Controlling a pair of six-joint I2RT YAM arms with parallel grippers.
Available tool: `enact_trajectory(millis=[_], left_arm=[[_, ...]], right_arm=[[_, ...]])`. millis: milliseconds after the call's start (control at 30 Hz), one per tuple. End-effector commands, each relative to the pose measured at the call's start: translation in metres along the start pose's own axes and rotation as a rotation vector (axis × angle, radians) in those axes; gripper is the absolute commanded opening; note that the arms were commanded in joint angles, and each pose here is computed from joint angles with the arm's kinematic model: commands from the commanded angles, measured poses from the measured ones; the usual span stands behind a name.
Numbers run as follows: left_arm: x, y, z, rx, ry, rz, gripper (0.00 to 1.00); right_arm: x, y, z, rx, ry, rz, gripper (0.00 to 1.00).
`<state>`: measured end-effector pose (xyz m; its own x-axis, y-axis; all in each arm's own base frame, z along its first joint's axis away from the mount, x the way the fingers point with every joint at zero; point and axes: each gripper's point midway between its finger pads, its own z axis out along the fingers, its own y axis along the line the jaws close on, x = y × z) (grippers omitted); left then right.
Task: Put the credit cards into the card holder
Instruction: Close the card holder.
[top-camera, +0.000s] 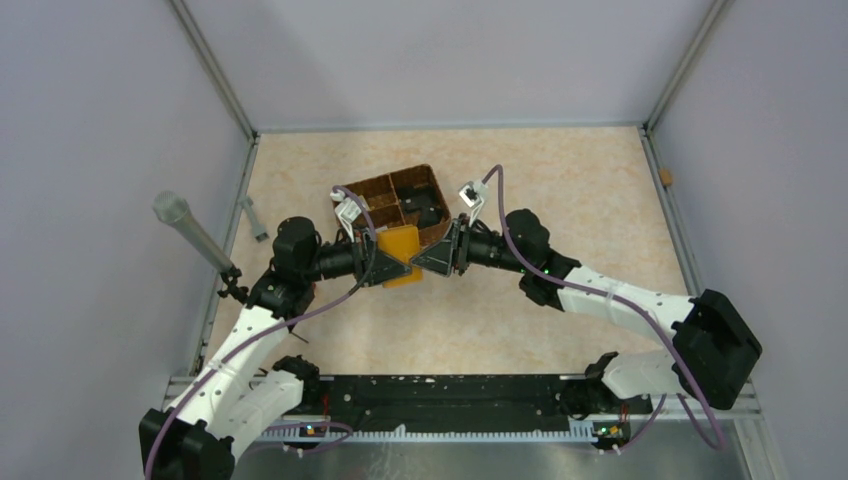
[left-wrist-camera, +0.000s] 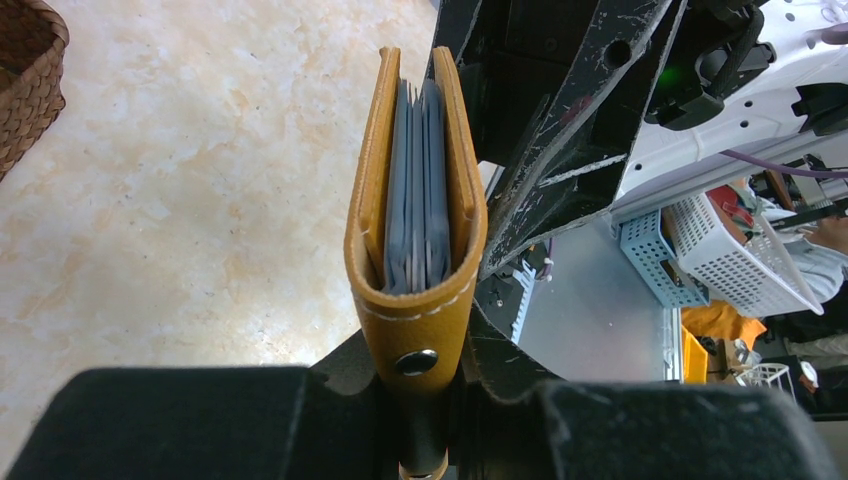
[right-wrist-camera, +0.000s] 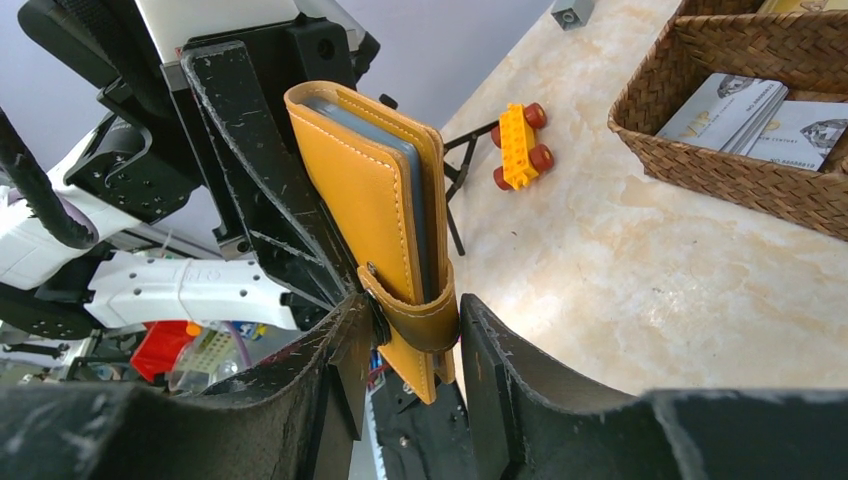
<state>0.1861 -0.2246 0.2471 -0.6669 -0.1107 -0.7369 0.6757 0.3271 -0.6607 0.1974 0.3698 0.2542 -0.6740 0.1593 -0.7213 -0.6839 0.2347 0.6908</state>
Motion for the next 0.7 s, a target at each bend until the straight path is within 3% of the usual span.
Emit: enact_trajectory(millis=[0, 667], left_arm=[[-0.019, -0.014, -0.001, 0.035, -0.037, 0.071, 0.00], [-0.017, -0.014, -0.001, 0.040, -0.031, 0.064, 0.00]], right_arm=[[-0.021, 0.021, 0.005, -0.052, -0.052, -0.050, 0.39], [-0.029, 0.037, 0.009, -0.131, -0.068, -0.035, 0.38]])
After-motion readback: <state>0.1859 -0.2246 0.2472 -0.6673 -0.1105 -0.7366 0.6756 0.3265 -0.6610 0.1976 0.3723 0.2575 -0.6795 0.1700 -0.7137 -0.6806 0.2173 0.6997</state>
